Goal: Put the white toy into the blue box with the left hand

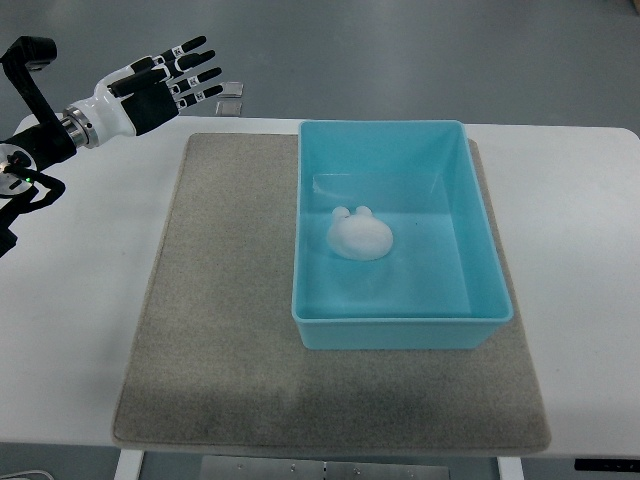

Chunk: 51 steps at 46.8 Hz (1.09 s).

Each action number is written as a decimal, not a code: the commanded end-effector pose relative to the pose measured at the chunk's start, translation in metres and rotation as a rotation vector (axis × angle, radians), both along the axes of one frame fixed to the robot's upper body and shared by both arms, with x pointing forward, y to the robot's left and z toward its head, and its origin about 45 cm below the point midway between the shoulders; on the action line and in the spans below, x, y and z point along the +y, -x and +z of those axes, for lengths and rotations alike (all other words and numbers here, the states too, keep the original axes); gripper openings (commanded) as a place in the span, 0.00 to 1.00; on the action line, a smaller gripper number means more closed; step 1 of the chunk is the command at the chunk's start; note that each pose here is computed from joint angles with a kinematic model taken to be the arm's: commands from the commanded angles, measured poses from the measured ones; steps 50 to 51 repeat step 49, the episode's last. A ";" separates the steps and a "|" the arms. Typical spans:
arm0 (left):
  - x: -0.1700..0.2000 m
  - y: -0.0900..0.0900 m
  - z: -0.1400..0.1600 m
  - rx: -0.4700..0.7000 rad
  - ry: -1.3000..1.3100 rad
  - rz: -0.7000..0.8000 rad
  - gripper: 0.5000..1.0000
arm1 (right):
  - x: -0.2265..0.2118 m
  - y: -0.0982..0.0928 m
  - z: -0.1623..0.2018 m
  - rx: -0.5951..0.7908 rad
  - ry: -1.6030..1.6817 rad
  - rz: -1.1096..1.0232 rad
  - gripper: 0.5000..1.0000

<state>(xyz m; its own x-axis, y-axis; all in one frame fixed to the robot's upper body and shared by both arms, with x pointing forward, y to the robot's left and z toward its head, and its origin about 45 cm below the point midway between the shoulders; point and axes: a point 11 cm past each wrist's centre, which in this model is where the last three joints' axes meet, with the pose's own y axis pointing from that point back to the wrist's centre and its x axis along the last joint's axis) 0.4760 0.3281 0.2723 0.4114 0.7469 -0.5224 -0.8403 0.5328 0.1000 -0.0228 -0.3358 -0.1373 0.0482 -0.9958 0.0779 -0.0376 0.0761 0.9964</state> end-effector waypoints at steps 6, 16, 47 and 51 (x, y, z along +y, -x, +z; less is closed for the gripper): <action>0.008 0.006 -0.011 0.015 0.014 0.023 0.99 | 0.000 0.000 0.000 0.000 0.000 0.000 0.87; 0.015 0.009 -0.015 0.011 0.036 0.049 0.99 | 0.000 0.000 0.000 0.000 0.000 0.000 0.87; 0.016 0.009 -0.012 0.003 0.035 0.048 0.99 | 0.006 0.001 -0.001 0.001 -0.026 -0.004 0.87; 0.018 0.009 -0.012 0.002 0.032 0.053 0.99 | 0.007 0.001 -0.001 0.002 -0.029 0.001 0.87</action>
